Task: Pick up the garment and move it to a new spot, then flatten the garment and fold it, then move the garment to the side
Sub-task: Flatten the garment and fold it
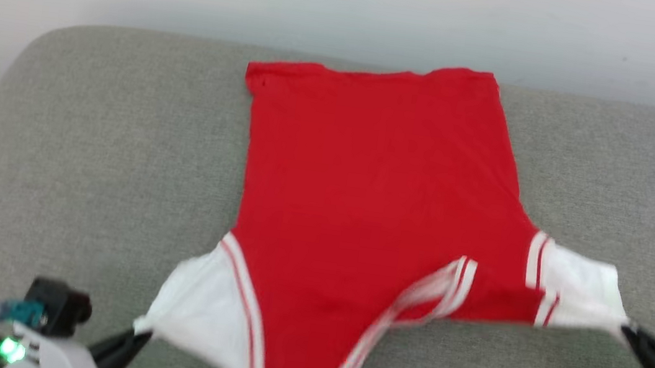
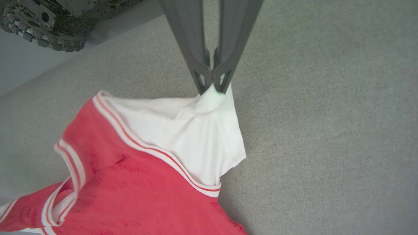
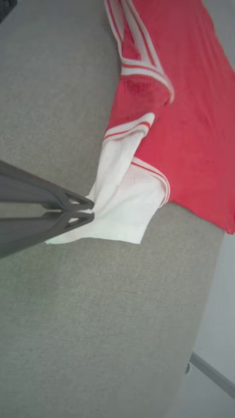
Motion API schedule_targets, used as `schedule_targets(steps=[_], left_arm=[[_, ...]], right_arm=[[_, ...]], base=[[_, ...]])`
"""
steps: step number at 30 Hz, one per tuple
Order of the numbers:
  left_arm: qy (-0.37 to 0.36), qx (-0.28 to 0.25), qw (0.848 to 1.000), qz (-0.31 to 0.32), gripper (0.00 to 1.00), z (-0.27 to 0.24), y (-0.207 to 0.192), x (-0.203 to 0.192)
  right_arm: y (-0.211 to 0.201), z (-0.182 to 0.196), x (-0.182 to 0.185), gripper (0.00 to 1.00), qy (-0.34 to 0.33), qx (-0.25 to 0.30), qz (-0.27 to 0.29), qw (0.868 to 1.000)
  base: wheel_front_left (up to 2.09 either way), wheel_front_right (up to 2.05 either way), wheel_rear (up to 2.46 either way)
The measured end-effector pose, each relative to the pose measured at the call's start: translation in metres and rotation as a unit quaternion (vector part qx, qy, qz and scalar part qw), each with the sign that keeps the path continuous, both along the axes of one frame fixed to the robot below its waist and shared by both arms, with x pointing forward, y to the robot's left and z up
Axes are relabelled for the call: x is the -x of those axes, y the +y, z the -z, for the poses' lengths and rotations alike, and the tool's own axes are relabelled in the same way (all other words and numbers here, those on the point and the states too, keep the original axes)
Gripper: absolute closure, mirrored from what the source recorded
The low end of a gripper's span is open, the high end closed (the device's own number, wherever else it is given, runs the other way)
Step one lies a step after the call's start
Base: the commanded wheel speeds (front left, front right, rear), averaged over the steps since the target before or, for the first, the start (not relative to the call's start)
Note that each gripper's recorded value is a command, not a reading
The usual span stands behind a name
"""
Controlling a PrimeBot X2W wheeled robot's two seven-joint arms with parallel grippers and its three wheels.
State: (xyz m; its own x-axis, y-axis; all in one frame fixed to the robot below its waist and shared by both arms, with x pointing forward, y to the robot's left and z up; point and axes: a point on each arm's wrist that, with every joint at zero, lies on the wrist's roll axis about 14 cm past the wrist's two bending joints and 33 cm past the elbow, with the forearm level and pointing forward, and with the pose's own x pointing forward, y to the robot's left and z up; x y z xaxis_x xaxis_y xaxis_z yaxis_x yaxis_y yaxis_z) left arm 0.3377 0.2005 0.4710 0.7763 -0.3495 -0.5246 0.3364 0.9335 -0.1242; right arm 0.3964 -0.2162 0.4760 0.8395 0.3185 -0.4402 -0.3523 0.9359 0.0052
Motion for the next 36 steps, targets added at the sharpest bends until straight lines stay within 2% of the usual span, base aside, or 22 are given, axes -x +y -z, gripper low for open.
schedule_targets(steps=[4, 9, 21, 23, 24, 25, 26, 31, 36], left_arm=[[0.044, -0.005, 0.999, -0.02, 1.0, 0.019, 0.006, 0.023], [0.067, -0.016, 0.997, -0.044, 1.0, 0.033, 0.016, 0.031], [0.072, -0.009, 0.996, -0.057, 1.0, 0.046, 0.012, 0.019], [0.071, -0.009, 0.996, -0.057, 1.0, 0.047, 0.012, 0.016], [0.069, -0.009, 0.996, -0.056, 1.0, 0.048, 0.011, 0.014], [0.067, -0.007, 0.996, -0.056, 1.0, 0.047, 0.01, 0.011], [0.065, -0.007, 0.996, -0.055, 1.0, 0.047, 0.009, 0.009], [0.056, -0.001, 0.997, -0.051, 1.0, 0.047, 0.004, -0.001], [0.046, 0.004, 0.998, -0.051, 1.0, 0.047, 0.0, -0.01]], right_arm=[[0.0, 0.023, 0.034, 1.0, 0.069, -0.002, 0.0, 0.998], [0.01, 0.047, 0.069, 1.0, 0.15, -0.015, -0.005, 0.989], [0.01, 0.072, 0.082, 1.0, 0.208, -0.021, 0.016, 0.978], [0.012, 0.075, 0.078, 0.84, 0.212, -0.019, 0.015, 0.977], [0.014, 0.076, 0.076, 0.65, 0.212, -0.019, 0.014, 0.977], [0.015, 0.077, 0.074, 0.11, 0.213, -0.02, 0.014, 0.977], [0.017, 0.077, 0.07, 0.0, 0.212, -0.022, 0.014, 0.977], [0.021, 0.067, 0.052, 0.0, 0.205, -0.03, 0.009, 0.978], [0.021, 0.031, 0.015, 0.0, 0.145, -0.04, 0.009, 0.989]], base=[[0.0, 0.0, 0.0], [0.0, 0.0, 0.0], [0.0, 0.0, 0.0], [0.0, 0.0, 0.0], [0.0, 0.0, 0.0], [0.0, 0.0, 0.0], [0.0, 0.0, 0.0], [0.0, 0.0, 0.0], [0.0, 0.0, 0.0]])
